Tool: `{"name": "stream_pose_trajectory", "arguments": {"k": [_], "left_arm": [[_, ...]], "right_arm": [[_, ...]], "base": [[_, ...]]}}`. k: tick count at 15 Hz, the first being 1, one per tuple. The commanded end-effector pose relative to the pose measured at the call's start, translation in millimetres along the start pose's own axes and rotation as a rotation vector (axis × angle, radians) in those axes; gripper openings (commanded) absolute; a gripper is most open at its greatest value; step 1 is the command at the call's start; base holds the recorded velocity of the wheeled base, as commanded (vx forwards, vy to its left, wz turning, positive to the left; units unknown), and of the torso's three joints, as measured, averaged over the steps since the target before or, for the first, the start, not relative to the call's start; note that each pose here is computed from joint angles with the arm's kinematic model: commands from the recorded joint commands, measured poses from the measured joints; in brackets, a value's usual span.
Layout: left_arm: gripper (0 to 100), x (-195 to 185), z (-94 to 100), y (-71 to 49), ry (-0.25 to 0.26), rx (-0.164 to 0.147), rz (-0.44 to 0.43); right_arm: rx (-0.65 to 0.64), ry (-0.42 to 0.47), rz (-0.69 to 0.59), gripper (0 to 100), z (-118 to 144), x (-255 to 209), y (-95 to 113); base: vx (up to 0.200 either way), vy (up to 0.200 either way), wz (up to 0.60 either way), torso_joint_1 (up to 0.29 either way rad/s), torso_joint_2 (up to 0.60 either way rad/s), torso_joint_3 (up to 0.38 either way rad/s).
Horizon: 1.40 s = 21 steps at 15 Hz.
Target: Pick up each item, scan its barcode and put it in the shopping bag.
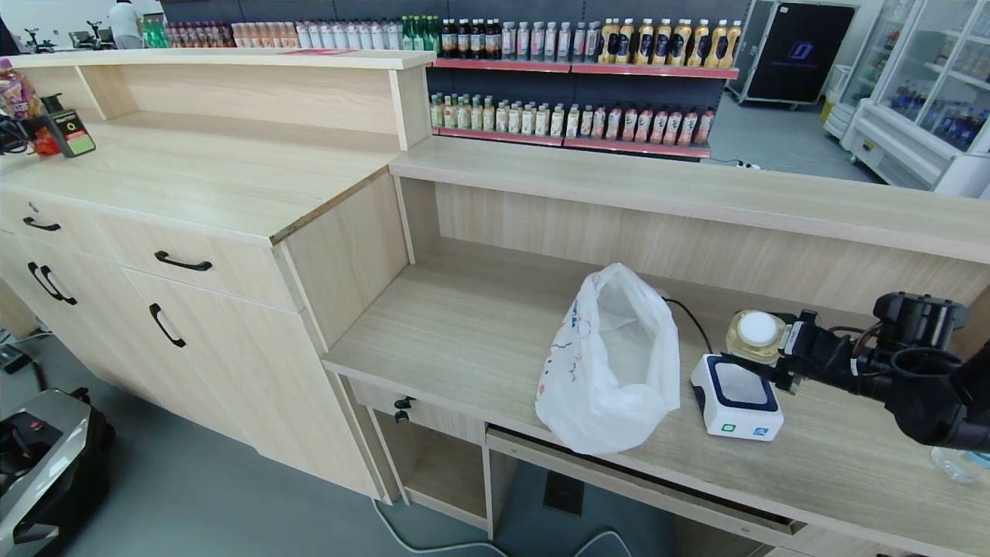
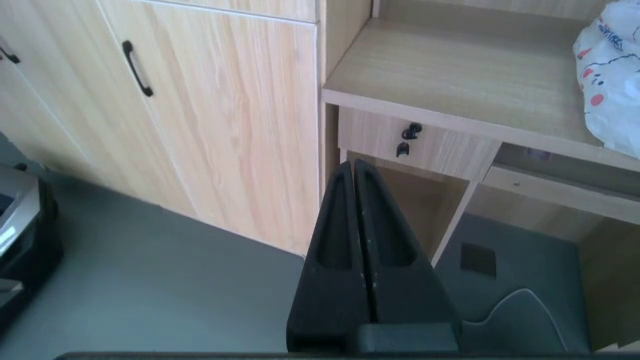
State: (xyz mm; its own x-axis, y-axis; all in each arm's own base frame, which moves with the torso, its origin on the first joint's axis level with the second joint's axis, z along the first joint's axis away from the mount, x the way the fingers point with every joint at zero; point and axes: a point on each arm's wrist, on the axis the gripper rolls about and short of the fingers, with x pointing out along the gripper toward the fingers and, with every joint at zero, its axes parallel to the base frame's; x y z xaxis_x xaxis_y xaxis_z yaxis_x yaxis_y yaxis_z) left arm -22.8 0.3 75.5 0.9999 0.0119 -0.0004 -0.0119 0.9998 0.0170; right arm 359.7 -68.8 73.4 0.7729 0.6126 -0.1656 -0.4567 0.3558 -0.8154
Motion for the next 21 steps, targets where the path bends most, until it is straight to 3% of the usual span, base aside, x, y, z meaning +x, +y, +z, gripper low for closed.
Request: {"name": "stream_pose_trajectory", "arguments": {"k": [1, 4, 6, 8, 10, 13, 14, 18, 21], "left_arm": [[0, 0.0, 0.0, 0.0, 0.000, 0.000, 0.000], [0, 0.0, 0.0, 0.0, 0.000, 0.000, 0.000], [0, 0.0, 0.0, 0.0, 0.000, 0.000, 0.000], [0, 0.0, 0.0, 0.0, 0.000, 0.000, 0.000], [0, 0.0, 0.0, 0.0, 0.000, 0.000, 0.000], [0, 0.0, 0.0, 0.0, 0.000, 0.000, 0.000], [0, 0.0, 0.0, 0.0, 0.000, 0.000, 0.002], [0, 0.0, 0.0, 0.0, 0.000, 0.000, 0.000], [0, 0.0, 0.0, 0.0, 0.000, 0.000, 0.000]], "right_arm": [[0.000, -0.001, 0.000, 0, -0.2, 0.4, -0.1], [0.026, -0.011, -0.027, 0, 10.7, -6.9, -12.2], [0.210, 0.013, -0.121, 0, 41.8, -35.4, -43.7], [0.444, 0.148, -0.295, 0, 74.7, -68.3, -63.7], [0.618, 0.258, -0.449, 0, 101.9, -90.8, -70.0], [0.675, 0.421, -0.544, 0, 121.5, -121.6, -33.9], [0.667, 0.430, -0.566, 0, 124.2, -127.1, -25.1], [0.596, 0.396, -0.666, 0, 131.5, -132.3, -28.0], [0.526, 0.319, -0.726, 0, 135.5, -129.4, -34.3]], "base": [[0.000, 0.000, 0.00, 0.000, 0.00, 0.000], [0.000, 0.000, 0.00, 0.000, 0.00, 0.000], [0.000, 0.000, 0.00, 0.000, 0.00, 0.000], [0.000, 0.000, 0.00, 0.000, 0.00, 0.000], [0.000, 0.000, 0.00, 0.000, 0.00, 0.000], [0.000, 0.000, 0.00, 0.000, 0.00, 0.000], [0.000, 0.000, 0.00, 0.000, 0.00, 0.000], [0.000, 0.000, 0.00, 0.000, 0.00, 0.000], [0.000, 0.000, 0.60, 0.004, 0.01, 0.004]]}}
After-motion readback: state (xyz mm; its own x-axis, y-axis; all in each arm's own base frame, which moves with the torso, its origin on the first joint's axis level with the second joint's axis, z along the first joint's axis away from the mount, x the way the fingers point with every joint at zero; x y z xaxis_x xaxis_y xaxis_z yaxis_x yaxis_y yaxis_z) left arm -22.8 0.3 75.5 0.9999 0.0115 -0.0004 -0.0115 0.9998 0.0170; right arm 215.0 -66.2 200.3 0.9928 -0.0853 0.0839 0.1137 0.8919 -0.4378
